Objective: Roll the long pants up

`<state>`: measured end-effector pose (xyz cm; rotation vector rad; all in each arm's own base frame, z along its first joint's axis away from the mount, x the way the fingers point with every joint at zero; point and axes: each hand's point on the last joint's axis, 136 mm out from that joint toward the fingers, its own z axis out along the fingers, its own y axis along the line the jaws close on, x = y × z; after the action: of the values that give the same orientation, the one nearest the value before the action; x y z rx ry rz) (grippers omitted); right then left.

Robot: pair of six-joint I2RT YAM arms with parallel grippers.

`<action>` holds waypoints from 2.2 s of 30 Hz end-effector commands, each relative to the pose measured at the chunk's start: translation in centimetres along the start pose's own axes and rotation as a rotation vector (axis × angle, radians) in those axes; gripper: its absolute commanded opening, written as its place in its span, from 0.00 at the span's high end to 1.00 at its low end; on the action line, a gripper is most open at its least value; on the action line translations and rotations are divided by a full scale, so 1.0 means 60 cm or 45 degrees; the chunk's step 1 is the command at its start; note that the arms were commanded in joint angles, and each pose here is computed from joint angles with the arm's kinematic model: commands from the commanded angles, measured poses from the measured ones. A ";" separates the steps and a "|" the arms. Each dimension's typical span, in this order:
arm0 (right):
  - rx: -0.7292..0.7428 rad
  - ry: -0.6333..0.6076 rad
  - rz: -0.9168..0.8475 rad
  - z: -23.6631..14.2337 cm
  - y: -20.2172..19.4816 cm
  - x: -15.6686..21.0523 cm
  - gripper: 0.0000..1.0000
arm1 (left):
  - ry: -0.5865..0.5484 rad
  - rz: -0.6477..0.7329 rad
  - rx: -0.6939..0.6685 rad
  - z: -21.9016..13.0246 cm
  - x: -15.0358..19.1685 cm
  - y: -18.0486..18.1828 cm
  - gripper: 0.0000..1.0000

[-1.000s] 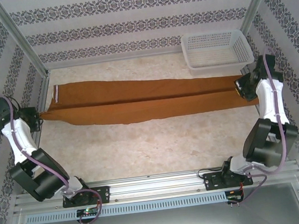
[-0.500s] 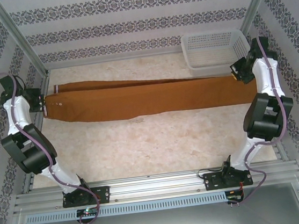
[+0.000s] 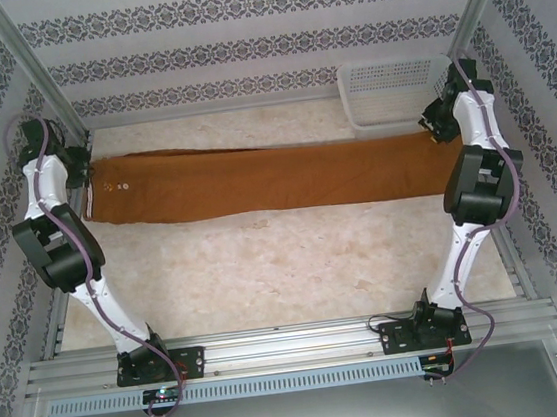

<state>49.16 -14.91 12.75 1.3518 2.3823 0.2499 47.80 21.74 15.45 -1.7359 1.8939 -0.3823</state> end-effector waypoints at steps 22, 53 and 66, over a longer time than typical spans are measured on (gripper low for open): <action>0.156 0.156 -0.373 0.022 -0.096 0.145 1.00 | 0.094 0.289 -0.046 0.098 0.226 0.019 1.00; 0.387 0.293 -0.474 0.005 -0.220 0.237 0.15 | 0.152 0.433 -0.621 0.020 0.224 0.276 0.67; 0.627 0.131 -0.461 -0.041 -0.265 0.018 0.02 | 0.168 0.423 -0.248 -0.055 0.227 0.157 0.00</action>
<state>38.03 -21.53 12.87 1.0762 2.6495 -0.2705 37.81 9.49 9.31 -1.5219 2.3325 -0.1455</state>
